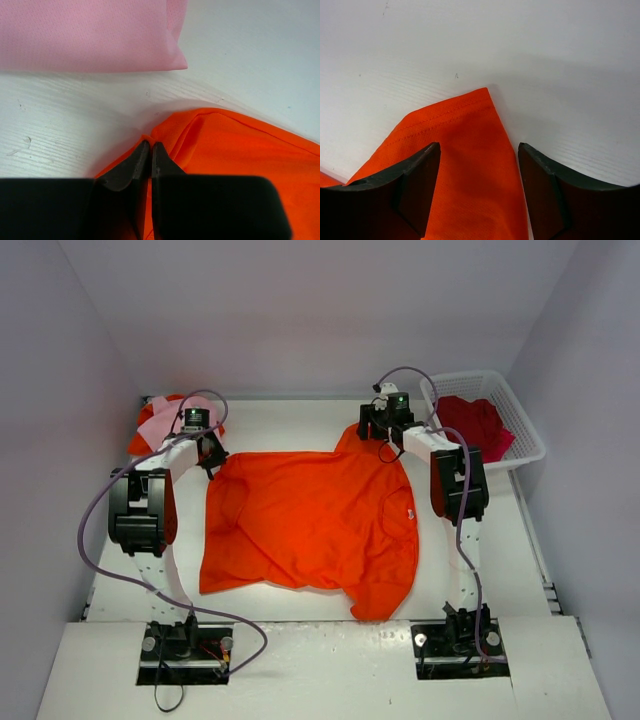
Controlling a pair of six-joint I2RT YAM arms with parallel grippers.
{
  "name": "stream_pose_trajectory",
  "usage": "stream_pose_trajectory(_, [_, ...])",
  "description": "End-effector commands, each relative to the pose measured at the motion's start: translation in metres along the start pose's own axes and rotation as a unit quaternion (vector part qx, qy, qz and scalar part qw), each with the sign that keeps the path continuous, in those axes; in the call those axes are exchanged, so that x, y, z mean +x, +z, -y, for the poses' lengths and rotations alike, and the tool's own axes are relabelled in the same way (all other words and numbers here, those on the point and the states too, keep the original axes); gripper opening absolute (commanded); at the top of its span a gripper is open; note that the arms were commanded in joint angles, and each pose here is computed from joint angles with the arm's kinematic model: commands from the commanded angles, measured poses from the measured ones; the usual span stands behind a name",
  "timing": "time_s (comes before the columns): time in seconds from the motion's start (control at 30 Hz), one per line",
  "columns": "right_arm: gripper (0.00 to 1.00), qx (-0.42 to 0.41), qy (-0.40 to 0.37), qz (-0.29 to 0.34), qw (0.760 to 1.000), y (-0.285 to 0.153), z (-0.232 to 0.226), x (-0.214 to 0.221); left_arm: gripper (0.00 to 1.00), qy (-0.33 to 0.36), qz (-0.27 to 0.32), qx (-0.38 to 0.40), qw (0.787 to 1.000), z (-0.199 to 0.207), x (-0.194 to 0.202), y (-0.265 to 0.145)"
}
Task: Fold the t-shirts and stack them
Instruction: Grap the side of the flattened tshirt furthest away from the robot with both arms
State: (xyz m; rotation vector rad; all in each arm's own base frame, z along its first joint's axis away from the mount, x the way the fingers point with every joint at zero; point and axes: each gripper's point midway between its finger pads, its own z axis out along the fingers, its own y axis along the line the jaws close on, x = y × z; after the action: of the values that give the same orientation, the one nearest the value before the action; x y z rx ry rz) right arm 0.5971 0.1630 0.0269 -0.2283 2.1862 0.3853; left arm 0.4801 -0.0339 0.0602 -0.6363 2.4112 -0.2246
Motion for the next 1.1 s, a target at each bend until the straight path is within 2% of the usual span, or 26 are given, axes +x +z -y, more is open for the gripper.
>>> stream_pose_trajectory(0.0, [0.59,-0.007,-0.011,0.040,0.999,-0.006,-0.008,-0.036,0.00,0.003,0.047,0.026,0.999,0.017,-0.029,-0.024])
stream_pose_trajectory(0.1, [0.53,-0.008,-0.009,0.038,0.999,-0.006,-0.007,-0.034,0.00,0.003,0.047,0.025,0.999,0.016,-0.029,-0.024])
stream_pose_trajectory(0.2, [0.42,-0.006,-0.008,0.039,0.999,-0.007,-0.007,-0.035,0.00,0.003,0.050,0.027,0.998,0.017,-0.031,-0.026])
stream_pose_trajectory(0.3, [0.24,-0.004,-0.007,0.038,0.999,-0.008,-0.007,-0.034,0.00,0.002,0.051,0.028,0.998,0.018,-0.031,-0.028])
stream_pose_trajectory(0.43, [0.13,-0.001,-0.008,0.040,0.999,-0.012,-0.007,-0.036,0.00,0.000,0.051,0.031,0.998,0.019,-0.030,-0.030])
stream_pose_trajectory(0.53, [0.01,0.004,-0.008,0.045,0.999,-0.018,-0.007,-0.041,0.00,-0.001,0.053,0.034,0.998,0.020,-0.030,-0.034])
stream_pose_trajectory(1.07, [0.00,0.009,-0.006,0.082,0.997,-0.079,-0.022,-0.079,0.00,-0.012,0.080,0.085,0.993,0.043,-0.044,-0.089])
